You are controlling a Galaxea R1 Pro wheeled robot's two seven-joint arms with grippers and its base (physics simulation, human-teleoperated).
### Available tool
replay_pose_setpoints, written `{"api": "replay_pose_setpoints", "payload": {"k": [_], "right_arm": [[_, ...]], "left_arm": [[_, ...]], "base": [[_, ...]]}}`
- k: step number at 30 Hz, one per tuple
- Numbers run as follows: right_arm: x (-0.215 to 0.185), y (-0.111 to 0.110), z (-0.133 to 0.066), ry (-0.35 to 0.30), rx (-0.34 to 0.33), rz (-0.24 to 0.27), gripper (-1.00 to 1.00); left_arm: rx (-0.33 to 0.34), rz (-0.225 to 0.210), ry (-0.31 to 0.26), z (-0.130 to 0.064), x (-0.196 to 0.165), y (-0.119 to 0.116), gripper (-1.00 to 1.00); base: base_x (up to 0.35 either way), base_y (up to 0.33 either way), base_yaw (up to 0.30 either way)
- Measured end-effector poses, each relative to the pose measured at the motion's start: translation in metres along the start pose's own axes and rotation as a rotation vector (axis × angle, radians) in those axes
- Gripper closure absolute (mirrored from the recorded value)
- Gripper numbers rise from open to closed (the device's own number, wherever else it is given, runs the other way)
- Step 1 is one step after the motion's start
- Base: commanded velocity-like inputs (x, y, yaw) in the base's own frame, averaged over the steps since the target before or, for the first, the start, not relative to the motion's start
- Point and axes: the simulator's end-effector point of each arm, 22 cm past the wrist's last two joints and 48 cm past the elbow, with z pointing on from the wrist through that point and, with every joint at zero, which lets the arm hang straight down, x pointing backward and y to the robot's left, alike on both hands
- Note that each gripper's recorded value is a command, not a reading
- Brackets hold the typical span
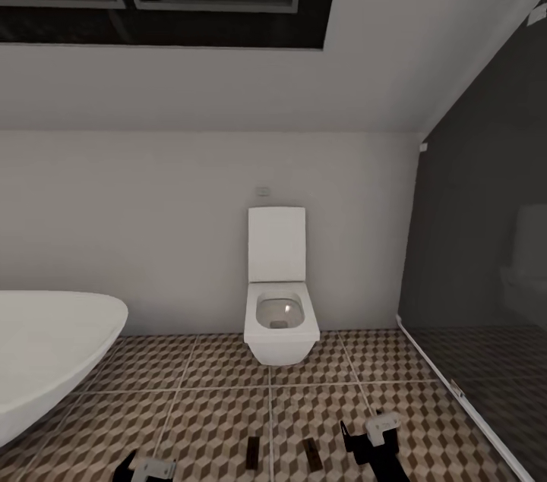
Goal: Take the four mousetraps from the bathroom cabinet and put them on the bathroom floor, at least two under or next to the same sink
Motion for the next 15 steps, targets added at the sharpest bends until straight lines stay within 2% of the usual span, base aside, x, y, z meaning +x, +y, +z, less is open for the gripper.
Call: {"api": "replay_pose_setpoints", "payload": {"k": [15], "right_arm": [[-0.042, -0.008, -0.004, -0.023, 0.004, -0.001, -1.00]], "left_arm": [[0.000, -0.007, -0.023, -0.008, -0.041, 0.005, -1.00]], "base": [[0.000, 0.000, 0.000]]}}
